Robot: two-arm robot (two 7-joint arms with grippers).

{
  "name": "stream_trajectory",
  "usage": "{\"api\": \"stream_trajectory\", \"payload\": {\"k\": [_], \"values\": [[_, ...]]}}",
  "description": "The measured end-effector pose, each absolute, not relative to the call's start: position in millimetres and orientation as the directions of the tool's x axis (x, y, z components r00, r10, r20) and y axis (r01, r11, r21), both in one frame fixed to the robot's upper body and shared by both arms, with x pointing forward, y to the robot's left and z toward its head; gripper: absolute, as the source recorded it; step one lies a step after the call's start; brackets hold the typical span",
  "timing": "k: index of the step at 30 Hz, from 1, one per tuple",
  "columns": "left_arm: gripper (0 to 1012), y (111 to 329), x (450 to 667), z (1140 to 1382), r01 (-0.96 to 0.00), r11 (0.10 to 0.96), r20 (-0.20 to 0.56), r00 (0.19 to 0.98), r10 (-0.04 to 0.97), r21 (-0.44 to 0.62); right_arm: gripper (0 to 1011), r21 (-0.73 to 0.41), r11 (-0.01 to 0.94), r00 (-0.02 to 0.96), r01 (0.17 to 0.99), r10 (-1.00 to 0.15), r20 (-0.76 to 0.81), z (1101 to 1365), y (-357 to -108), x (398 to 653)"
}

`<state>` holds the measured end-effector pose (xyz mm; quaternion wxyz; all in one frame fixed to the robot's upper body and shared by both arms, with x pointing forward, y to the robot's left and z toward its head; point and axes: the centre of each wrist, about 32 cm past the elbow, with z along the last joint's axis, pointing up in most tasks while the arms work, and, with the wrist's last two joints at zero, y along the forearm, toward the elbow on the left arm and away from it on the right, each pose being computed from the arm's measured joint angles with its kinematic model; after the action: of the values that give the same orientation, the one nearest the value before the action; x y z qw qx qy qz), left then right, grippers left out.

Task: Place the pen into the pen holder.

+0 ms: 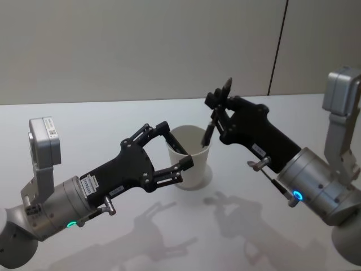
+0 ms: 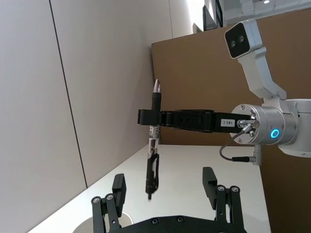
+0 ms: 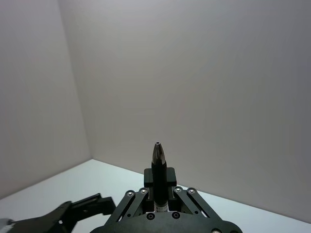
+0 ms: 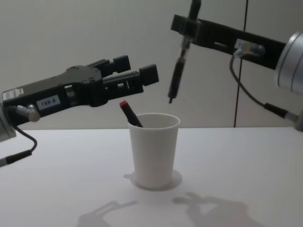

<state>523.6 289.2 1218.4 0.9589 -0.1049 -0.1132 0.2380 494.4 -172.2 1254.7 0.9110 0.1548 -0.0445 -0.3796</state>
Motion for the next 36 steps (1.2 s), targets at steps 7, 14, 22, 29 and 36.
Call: {"api": "stream_trajectory", "payload": {"k": [7, 14, 22, 29, 36], "values": [[1003, 289.2, 523.6, 1218.4, -0.433, 0.865, 0.167, 0.861, 0.480, -0.255, 131, 0.303, 0.609, 0.630, 0.734, -0.776, 0.034, 1259.7, -171.4, 491.9], [1003, 289.2, 523.6, 1218.4, -0.433, 0.865, 0.167, 0.861, 0.480, -0.255, 131, 0.297, 0.576, 0.580, 0.762, -0.810, 0.085, 1261.0, -167.2, 494.1], [1003, 289.2, 523.6, 1218.4, -0.433, 0.865, 0.167, 0.861, 0.480, -0.255, 131, 0.285, 0.572, 0.562, 0.769, -0.818, 0.123, 1257.0, -158.9, 502.4], [1003, 289.1, 523.6, 1218.4, -0.433, 0.865, 0.167, 0.861, 0.480, -0.255, 131, 0.275, 0.584, 0.568, 0.764, -0.811, 0.142, 1249.8, -149.5, 513.4], [1003, 289.2, 523.6, 1218.4, -0.433, 0.865, 0.167, 0.861, 0.480, -0.255, 131, 0.272, 0.600, 0.583, 0.753, -0.799, 0.147, 1243.8, -142.3, 523.1]]}}
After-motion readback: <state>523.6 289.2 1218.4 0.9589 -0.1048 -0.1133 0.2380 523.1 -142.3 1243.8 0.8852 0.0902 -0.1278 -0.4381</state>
